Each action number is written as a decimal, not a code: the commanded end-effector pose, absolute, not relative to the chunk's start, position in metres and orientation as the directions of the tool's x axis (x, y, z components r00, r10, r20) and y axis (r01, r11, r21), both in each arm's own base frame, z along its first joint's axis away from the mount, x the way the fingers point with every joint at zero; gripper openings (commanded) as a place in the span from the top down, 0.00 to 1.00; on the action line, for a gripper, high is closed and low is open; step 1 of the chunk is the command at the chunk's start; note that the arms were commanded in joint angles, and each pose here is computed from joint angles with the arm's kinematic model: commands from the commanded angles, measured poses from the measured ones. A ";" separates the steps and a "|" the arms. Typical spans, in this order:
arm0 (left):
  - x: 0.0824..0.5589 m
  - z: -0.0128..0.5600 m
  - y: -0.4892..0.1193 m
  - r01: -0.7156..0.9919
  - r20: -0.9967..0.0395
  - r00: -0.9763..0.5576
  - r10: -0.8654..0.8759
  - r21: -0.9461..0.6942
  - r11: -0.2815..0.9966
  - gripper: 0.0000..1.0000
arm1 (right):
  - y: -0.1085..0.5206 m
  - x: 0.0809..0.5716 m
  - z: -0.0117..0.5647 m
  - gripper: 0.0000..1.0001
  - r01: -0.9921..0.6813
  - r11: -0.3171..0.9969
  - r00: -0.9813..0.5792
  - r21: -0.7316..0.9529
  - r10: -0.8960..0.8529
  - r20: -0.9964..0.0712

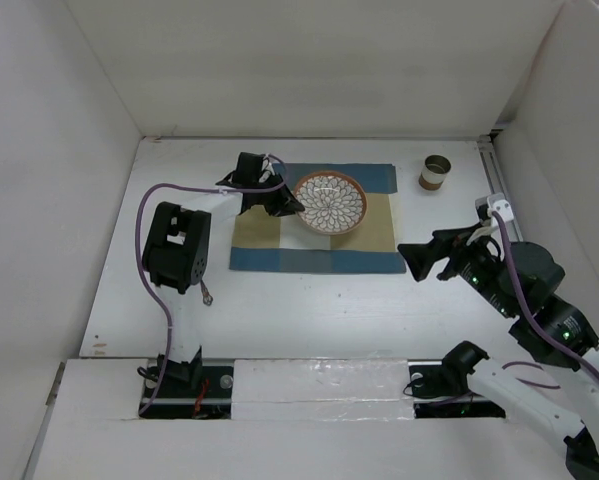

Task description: Set the dinner table for one person

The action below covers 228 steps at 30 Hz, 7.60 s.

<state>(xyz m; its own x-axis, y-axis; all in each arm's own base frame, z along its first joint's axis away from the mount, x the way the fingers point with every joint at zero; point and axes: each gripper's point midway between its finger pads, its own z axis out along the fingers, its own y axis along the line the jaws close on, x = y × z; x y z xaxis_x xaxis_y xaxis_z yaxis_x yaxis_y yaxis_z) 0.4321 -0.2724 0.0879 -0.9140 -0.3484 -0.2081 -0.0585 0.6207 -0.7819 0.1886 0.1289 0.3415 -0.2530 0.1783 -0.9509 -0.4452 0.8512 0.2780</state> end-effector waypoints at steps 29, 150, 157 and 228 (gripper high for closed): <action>0.444 0.108 -0.240 -0.104 -0.265 -0.855 -0.446 -0.755 0.647 0.00 | 0.137 0.193 0.343 0.00 -0.463 0.841 -0.254 0.279 0.175 -0.951; 0.309 0.224 -0.016 -0.335 -0.704 -0.483 -0.522 -0.402 0.852 0.00 | 0.029 0.459 0.258 0.00 0.110 0.990 -0.536 0.089 0.135 -0.834; 0.305 0.228 -0.032 -0.263 -0.685 -0.500 -0.529 -0.462 0.847 0.00 | -0.029 0.388 0.192 0.00 0.163 0.926 -0.551 0.341 0.372 -0.747; 0.294 0.251 -0.035 -0.190 -0.731 -0.468 -0.496 -0.465 0.865 0.00 | -0.081 0.299 -0.005 0.55 0.258 0.965 -0.964 -0.043 0.255 -0.073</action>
